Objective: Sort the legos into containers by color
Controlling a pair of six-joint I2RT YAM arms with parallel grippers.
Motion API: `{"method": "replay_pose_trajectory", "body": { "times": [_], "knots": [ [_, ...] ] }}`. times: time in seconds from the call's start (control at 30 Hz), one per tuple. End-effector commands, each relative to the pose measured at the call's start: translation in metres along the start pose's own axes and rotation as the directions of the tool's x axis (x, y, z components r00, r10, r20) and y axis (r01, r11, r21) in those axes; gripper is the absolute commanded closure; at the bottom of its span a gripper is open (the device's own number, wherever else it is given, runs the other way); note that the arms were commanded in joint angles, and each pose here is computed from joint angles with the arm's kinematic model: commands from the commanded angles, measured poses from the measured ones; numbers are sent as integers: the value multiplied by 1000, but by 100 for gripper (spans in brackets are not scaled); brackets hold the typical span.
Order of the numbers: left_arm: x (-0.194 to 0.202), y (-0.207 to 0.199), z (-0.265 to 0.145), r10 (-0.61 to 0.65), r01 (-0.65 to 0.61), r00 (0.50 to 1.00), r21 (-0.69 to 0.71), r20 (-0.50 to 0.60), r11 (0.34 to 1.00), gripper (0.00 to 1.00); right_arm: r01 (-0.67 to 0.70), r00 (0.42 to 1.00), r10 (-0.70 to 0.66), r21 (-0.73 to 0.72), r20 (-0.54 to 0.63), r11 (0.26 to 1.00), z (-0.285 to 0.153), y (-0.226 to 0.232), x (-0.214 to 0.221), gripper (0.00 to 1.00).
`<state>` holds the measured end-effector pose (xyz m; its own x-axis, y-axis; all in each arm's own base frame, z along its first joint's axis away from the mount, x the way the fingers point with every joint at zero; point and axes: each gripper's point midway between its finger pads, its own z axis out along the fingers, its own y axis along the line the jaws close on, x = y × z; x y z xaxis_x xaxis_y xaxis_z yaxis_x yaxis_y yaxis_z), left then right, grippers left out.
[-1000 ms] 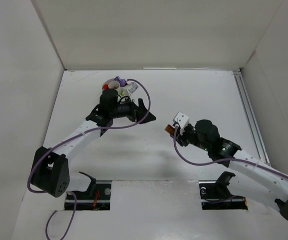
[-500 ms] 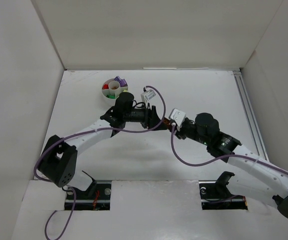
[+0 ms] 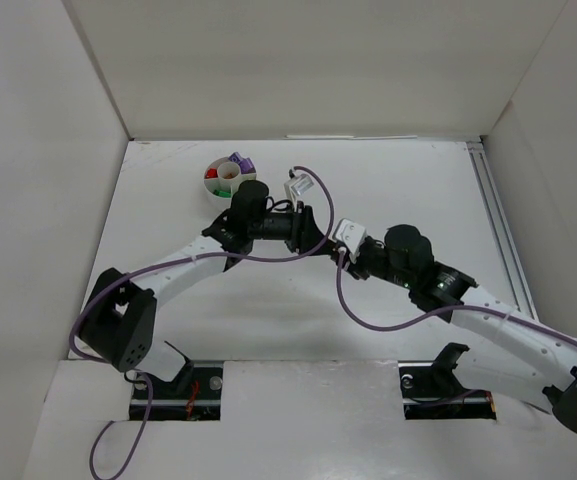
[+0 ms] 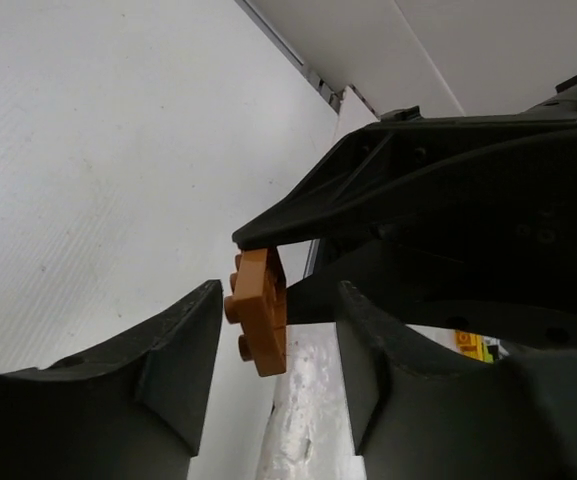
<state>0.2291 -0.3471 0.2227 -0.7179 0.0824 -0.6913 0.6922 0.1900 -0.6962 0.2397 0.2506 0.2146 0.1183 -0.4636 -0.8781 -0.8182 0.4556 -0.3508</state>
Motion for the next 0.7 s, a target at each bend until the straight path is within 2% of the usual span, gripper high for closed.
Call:
{"method": "replay_pose_trajectory", "body": {
  "times": [0.0, 0.03, 0.13, 0.17, 0.27, 0.33, 0.4, 0.47, 0.5, 0.53, 0.67],
  "knots": [
    [-22, -21, 2, 75, -78, 996, 66, 42, 995, 60, 27, 996, -28, 13, 85, 1000, 2, -6, -27, 70],
    [-22, -21, 2, 75, -78, 996, 66, 42, 995, 72, 29, 995, -30, 17, 93, 999, 1, -8, -31, 70],
    [-19, -20, 3, 69, -71, 997, 73, 30, 995, 89, 28, 995, -33, 48, 98, 998, 1, -14, -33, 70],
    [-19, -20, 3, 69, -71, 997, 73, 30, 995, 99, 18, 995, -25, 70, 98, 997, -2, -18, -34, 70],
    [-19, -20, 3, 69, -71, 997, 73, 30, 995, 100, 5, 996, -16, 113, 91, 994, -3, -26, -34, 70],
    [-21, -23, 1, 76, -78, 997, 76, 35, 994, 100, -5, 997, -6, 131, 83, 991, -3, -29, -32, 61],
    [-21, -23, 1, 76, -78, 997, 76, 35, 994, 100, -7, 998, -3, 146, 67, 989, -2, -31, -28, 56],
    [-28, -21, 1, 107, -110, 992, 48, 60, 993, 100, -7, 998, -1, 142, 57, 990, 1, -30, -25, 43],
    [-35, -20, 0, 106, -107, 992, 13, 61, 994, 100, -16, 999, 9, 137, 49, 990, 3, -29, -23, 28],
    [-40, -14, 0, 111, -109, 992, -31, 67, 994, 100, -16, 999, 10, 137, 49, 990, 5, -30, -24, 1],
    [-75, 29, -18, 135, -84, 981, -328, 138, 941, 100, -36, 999, 31, 188, 30, 982, 4, -39, -22, 1]
  ]
}}
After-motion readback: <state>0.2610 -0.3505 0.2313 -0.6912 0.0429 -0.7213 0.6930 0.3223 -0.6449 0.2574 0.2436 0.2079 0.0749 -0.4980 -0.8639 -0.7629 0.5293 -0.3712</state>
